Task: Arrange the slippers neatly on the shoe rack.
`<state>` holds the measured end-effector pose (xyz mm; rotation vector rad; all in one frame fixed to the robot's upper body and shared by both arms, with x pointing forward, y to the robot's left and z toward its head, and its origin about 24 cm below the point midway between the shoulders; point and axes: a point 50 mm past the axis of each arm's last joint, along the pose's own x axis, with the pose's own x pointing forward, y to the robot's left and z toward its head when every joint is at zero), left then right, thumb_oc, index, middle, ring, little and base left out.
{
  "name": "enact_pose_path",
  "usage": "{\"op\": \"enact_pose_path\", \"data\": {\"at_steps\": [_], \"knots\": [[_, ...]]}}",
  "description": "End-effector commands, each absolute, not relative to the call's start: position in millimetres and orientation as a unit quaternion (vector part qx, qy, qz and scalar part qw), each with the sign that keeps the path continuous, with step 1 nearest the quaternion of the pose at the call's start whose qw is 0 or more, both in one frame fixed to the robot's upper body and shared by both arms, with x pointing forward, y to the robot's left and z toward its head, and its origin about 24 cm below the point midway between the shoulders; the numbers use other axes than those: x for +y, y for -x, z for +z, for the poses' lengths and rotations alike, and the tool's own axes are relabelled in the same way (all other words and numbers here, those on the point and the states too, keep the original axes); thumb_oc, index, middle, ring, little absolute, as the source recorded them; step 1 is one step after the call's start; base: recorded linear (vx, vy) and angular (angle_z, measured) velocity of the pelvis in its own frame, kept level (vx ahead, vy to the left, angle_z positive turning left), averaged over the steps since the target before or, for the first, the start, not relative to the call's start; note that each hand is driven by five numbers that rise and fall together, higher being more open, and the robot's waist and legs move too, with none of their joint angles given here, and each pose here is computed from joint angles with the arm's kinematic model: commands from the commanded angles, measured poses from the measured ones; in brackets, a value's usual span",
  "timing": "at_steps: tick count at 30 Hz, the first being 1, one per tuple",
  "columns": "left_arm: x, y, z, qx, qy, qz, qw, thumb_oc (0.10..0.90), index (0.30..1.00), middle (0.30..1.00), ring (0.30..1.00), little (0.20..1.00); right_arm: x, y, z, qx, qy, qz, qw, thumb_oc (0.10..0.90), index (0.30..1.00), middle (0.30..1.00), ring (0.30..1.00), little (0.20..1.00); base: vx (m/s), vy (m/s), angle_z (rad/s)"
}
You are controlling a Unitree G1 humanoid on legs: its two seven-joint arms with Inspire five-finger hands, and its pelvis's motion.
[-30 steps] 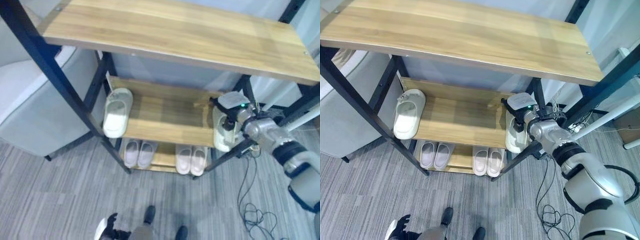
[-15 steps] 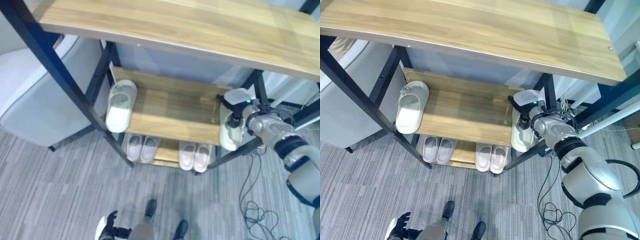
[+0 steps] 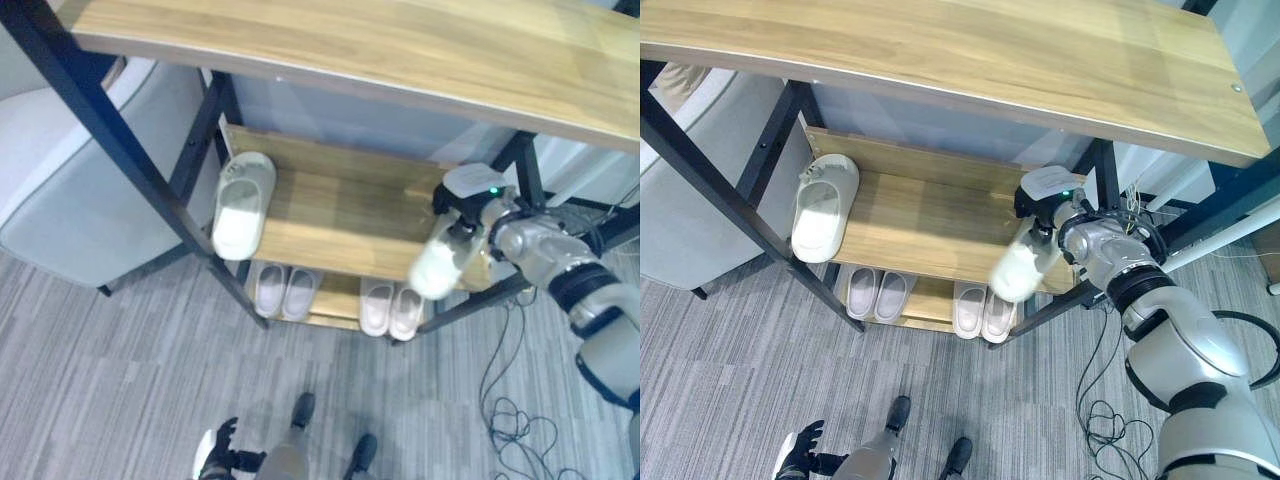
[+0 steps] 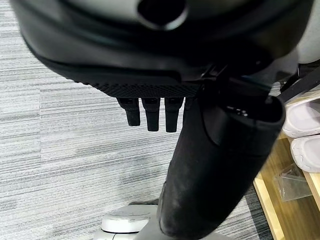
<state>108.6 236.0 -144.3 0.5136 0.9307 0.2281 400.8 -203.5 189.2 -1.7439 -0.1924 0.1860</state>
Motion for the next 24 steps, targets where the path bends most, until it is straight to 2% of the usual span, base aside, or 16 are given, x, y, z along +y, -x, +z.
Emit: {"op": "enact_pose_path", "data": {"at_steps": [1, 12, 17, 24], "knots": [[233, -119, -141, 0.422, -0.254, 0.106, 0.864, 0.800, 0.900, 0.900, 0.900, 0.900, -199, -393, 252, -0.199, 0.773, 0.014, 0.602, 0.400, 0.300, 0.300, 0.300, 0.300, 0.00, 0.000, 0.00], [238, -128, -136, 0.397, -0.303, 0.097, 0.861, 0.800, 0.900, 0.900, 0.900, 0.900, -137, -373, 296, -0.394, 0.758, -0.014, 0.519, 0.400, 0.300, 0.300, 0.300, 0.300, 0.00, -0.010, 0.03], [241, -129, -135, 0.391, -0.311, 0.099, 0.860, 0.800, 0.900, 0.900, 0.900, 0.900, -132, -377, 299, -0.399, 0.758, -0.029, 0.515, 0.400, 0.300, 0.300, 0.300, 0.300, 0.02, -0.018, 0.11], [241, -129, -134, 0.384, -0.326, 0.094, 0.859, 0.800, 0.900, 0.900, 0.900, 0.900, -146, -384, 301, -0.391, 0.751, -0.075, 0.527, 0.400, 0.300, 0.300, 0.300, 0.300, 0.03, -0.016, 0.24]]}}
